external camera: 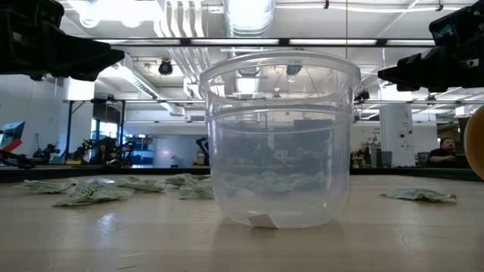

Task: Pick and place Stevia / Truvia into bins

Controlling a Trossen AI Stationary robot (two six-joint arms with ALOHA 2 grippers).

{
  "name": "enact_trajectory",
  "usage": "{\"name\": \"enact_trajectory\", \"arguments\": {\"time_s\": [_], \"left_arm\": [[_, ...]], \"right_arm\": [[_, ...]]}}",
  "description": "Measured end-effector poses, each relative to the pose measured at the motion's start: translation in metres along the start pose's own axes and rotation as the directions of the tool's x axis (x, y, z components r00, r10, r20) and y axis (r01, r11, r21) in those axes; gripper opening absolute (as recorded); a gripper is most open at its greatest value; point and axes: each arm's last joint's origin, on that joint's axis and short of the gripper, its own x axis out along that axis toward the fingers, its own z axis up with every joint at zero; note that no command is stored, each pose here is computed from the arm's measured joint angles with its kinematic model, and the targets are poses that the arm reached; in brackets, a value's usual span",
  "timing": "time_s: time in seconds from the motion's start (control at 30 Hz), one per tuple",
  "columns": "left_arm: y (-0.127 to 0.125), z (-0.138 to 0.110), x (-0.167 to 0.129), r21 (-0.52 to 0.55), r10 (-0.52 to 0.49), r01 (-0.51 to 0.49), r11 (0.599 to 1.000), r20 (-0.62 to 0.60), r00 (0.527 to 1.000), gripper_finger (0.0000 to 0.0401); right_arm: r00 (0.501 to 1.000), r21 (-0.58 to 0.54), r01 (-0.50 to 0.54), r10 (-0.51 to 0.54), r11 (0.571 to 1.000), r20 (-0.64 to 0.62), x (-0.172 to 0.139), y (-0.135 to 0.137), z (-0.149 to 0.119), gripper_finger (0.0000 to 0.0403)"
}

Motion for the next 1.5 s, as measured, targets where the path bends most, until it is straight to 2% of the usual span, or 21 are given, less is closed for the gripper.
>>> {"name": "enact_trajectory", "arguments": {"time_s": [0.3, 0.33, 0.37, 0.43, 0.53, 0.6, 0.63, 0.67, 0.73, 0.93, 1.03, 1.1, 1.13, 1.17, 1.27, 1.33, 1.4, 1.5], "left_arm": [[0.000, 0.000, 0.000, 0.000, 0.000, 0.000, 1.000, 0.000, 1.000, 0.0192], [0.000, 0.000, 0.000, 0.000, 0.000, 0.000, 1.000, 0.000, 1.000, 0.0192], [0.000, 0.000, 0.000, 0.000, 0.000, 0.000, 1.000, 0.000, 1.000, 0.0192], [0.000, 0.000, 0.000, 0.000, 0.000, 0.000, 1.000, 0.000, 1.000, 0.0192], [0.000, 0.000, 0.000, 0.000, 0.001, -0.001, 1.000, 0.000, 1.000, 0.0192], [0.000, 0.000, 0.000, 0.000, 0.000, 0.000, 1.000, 0.000, 1.000, 0.0192], [0.000, 0.000, 0.000, 0.000, 0.001, -0.001, 1.000, 0.000, 1.000, 0.0192], [0.000, 0.000, 0.000, 0.000, 0.001, -0.001, 1.000, 0.000, 1.000, 0.0192], [0.000, 0.000, 0.000, 0.000, 0.000, 0.000, 1.000, 0.000, 1.000, 0.0192], [0.000, 0.000, 0.000, 0.000, 0.001, -0.001, 1.000, 0.000, 1.000, 0.0192], [0.000, 0.000, 0.000, 0.000, 0.000, 0.000, 1.000, 0.000, 1.000, 0.0192], [0.000, 0.000, 0.000, 0.000, 0.000, 0.000, 1.000, 0.000, 1.000, 0.0192], [0.000, 0.000, 0.000, 0.000, 0.000, 0.000, 1.000, -0.001, 1.000, 0.0192], [0.000, 0.000, 0.000, 0.000, 0.000, 0.000, 1.000, -0.001, 1.000, 0.0192], [0.000, 0.000, 0.000, 0.000, 0.000, 0.000, 1.000, 0.000, 1.000, 0.0192], [0.000, 0.000, 0.000, 0.000, 0.001, -0.001, 1.000, 0.000, 1.000, 0.0192], [0.000, 0.000, 0.000, 0.000, 0.000, 0.000, 1.000, 0.000, 1.000, 0.0192], [0.000, 0.000, 0.000, 0.000, 0.000, 0.000, 1.000, -0.001, 1.000, 0.0192]], "right_arm": [[1.000, -0.003, 0.000, 0.000, 1.000, 0.000, 0.000, 0.000, 0.000, 0.0068], [1.000, -0.057, 0.007, -0.007, 0.998, -0.001, 0.000, 0.000, 0.000, 0.0068], [0.999, -0.162, 0.033, -0.034, 0.986, -0.002, 0.000, -0.001, 0.000, 0.0068], [0.996, -0.396, 0.076, -0.084, 0.915, -0.001, 0.000, -0.003, 0.001, 0.0068], [0.995, -0.651, 0.077, -0.098, 0.755, 0.004, 0.000, -0.003, 0.002, 0.0068], [0.995, -0.745, 0.068, -0.098, 0.664, 0.003, 0.000, -0.003, 0.002, 0.0068], [0.995, -0.773, 0.065, -0.098, 0.631, 0.003, 0.000, -0.003, 0.002, 0.0068], [0.995, -0.790, 0.063, -0.098, 0.610, 0.003, 0.000, -0.003, 0.002, 0.0068], [0.995, -0.800, 0.062, -0.098, 0.597, 0.003, 0.000, -0.003, 0.002, 0.0068], [0.997, -0.777, 0.056, -0.080, 0.627, 0.008, 0.000, -0.003, 0.002, 0.0068], [1.000, -0.750, 0.027, -0.015, 0.661, 0.023, 0.000, -0.001, 0.002, 0.0068], [1.000, -0.731, 0.024, -0.010, 0.682, 0.024, 0.000, -0.001, 0.003, 0.0068], [1.000, -0.716, 0.023, -0.009, 0.698, 0.024, 0.000, -0.001, 0.002, 0.0068], [1.000, -0.680, 0.016, 0.003, 0.733, 0.026, 0.000, 0.000, 0.003, 0.0068], [0.997, -0.414, -0.034, 0.061, 0.910, 0.052, 0.000, 0.001, 0.004, 0.0068], [0.995, -0.207, -0.035, 0.052, 0.978, 0.079, 0.000, 0.000, 0.007, 0.0068], [0.993, -0.041, -0.038, 0.043, 0.998, 0.110, -0.001, 0.000, 0.010, 0.0068], [0.991, 0.162, -0.038, 0.016, 0.986, 0.135, -0.001, -0.002, 0.013, 0.0068]]}}
